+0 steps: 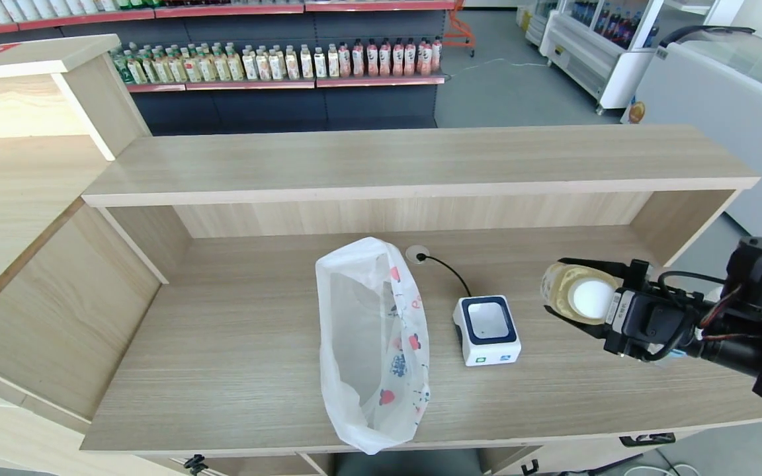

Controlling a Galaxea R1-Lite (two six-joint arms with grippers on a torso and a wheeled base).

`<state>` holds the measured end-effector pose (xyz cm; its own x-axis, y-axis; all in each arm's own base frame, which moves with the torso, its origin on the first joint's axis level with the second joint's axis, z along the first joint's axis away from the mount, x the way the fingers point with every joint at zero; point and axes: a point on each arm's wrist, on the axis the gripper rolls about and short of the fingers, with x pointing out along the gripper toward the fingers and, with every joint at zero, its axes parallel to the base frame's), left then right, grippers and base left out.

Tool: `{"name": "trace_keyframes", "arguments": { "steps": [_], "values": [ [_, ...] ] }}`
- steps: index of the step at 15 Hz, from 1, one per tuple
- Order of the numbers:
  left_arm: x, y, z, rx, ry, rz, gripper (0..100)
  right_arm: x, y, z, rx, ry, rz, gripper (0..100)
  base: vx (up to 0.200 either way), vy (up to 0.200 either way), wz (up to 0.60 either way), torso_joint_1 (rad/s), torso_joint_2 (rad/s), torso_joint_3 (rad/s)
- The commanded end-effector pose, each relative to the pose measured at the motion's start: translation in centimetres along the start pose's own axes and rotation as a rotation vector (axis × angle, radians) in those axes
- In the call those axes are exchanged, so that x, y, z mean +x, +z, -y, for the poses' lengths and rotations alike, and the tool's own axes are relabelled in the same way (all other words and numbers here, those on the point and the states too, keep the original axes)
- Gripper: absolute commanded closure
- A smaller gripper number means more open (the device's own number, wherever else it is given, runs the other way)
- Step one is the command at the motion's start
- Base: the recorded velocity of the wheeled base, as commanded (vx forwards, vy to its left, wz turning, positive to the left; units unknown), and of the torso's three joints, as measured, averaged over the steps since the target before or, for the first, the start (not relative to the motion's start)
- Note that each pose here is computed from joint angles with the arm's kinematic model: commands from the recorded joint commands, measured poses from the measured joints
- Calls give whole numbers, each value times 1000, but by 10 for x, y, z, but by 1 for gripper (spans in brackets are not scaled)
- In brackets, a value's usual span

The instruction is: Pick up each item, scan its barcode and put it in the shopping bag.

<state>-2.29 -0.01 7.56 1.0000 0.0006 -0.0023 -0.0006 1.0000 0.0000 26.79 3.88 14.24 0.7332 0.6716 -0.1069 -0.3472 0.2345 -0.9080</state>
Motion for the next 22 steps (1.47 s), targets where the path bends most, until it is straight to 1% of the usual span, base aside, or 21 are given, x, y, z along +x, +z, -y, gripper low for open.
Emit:
{"name": "trace_keyframes", "arguments": {
  "steps": [1, 3, 5, 7, 10, 11, 13, 15, 16, 17, 19, 22],
  "values": [
    [0, 0, 0, 0, 1, 1, 0, 21, -25, -19, 39, 57, 7, 100, 0, 0, 0, 0, 0, 0],
    [0, 0, 0, 0, 1, 1, 0, 35, -32, -16, 32, 56, 28, 100, 0, 0, 0, 0, 0, 0],
    [0, 0, 0, 0, 1, 1, 0, 41, -37, -20, 44, 81, 65, 100, 0, 0, 0, 0, 0, 0],
    [0, 0, 0, 0, 1, 1, 0, 46, -42, -29, 69, 117, 93, 100, 0, 0, 0, 0, 0, 0],
    [0, 0, 0, 0, 1, 1, 0, 63, -56, -31, 69, 127, 128, 100, 0, 0, 0, 0, 0, 0],
    [0, 0, 0, 0, 1, 1, 0, 69, -59, -31, 62, 126, 151, 100, 0, 0, 0, 0, 0, 0],
    [0, 0, 0, 0, 1, 1, 0, 80, -60, -28, 47, 140, 240, 100, 0, 0, 0, 0, 0, 0],
    [0, 0, 0, 0, 1, 1, 0, 85, -63, -27, 38, 145, 283, 100, 0, 0, 0, 0, 0, 0],
    [0, 0, 0, 0, 1, 1, 0, 88, -66, -27, 31, 151, 318, 100, 0, 0, 0, 0, 0, 0],
    [0, 0, 0, -2, 1, 1, 0, 88, -66, -28, 35, 155, 320, 100, 0, 0, 0, 0, 0, 0],
    [0, 0, 0, 0, 1, 1, 0, 86, -79, -36, 64, 167, 287, 100, 0, 0, 0, 0, 0, 0],
    [0, 0, 0, 0, 1, 1, 0, 91, -83, -42, 71, 175, 289, 100, 0, 0, 0, 0, 0, 0]
  ]
}}
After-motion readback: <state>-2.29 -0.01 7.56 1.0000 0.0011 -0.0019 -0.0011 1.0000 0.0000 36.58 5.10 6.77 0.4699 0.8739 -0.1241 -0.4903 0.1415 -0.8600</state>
